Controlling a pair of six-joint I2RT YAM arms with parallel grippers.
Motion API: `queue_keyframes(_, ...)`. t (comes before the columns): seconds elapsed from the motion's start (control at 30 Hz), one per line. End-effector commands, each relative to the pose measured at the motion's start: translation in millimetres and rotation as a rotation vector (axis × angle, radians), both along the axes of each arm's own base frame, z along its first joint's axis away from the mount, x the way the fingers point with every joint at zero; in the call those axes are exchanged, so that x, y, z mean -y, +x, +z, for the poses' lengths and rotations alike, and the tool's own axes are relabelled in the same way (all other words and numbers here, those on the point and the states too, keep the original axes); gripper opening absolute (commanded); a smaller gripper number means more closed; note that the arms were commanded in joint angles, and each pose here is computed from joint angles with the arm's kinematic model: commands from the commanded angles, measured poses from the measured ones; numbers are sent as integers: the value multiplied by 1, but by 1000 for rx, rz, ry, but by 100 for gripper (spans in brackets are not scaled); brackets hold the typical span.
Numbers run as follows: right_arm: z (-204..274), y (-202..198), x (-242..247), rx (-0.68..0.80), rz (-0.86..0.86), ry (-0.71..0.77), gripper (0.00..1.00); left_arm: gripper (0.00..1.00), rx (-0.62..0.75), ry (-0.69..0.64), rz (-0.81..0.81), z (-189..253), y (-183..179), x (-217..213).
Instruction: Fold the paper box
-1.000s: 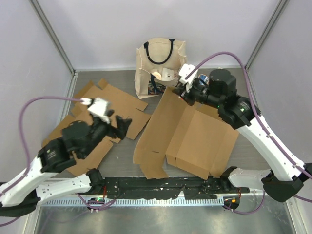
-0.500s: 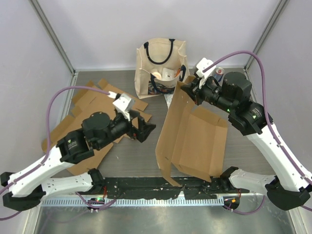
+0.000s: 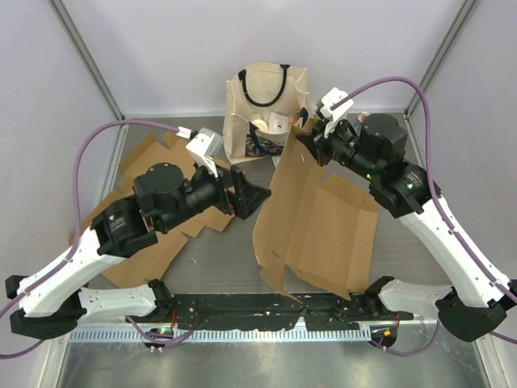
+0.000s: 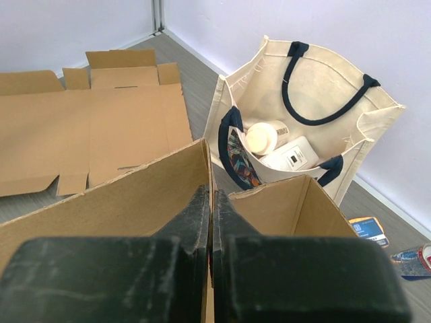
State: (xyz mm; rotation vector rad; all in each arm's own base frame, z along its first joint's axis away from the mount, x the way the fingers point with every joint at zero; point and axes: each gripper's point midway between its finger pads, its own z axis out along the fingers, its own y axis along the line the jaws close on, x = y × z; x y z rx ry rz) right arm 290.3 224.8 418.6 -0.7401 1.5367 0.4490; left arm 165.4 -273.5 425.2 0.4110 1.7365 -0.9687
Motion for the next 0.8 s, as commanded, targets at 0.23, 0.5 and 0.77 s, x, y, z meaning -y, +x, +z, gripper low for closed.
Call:
queue_keyframes(0.23, 44, 4, 4, 109, -45, 114, 1, 32, -41, 214, -52, -45, 8, 22)
queue_keyframes(0.5, 42, 9, 23, 154, -127, 64, 58, 0, 139, 437, -1, -41, 30, -1)
queue_keyframes(0.77, 50, -52, 13, 307, 216, -199, 84, 0, 393, 591, -225, -35, 23, -20)
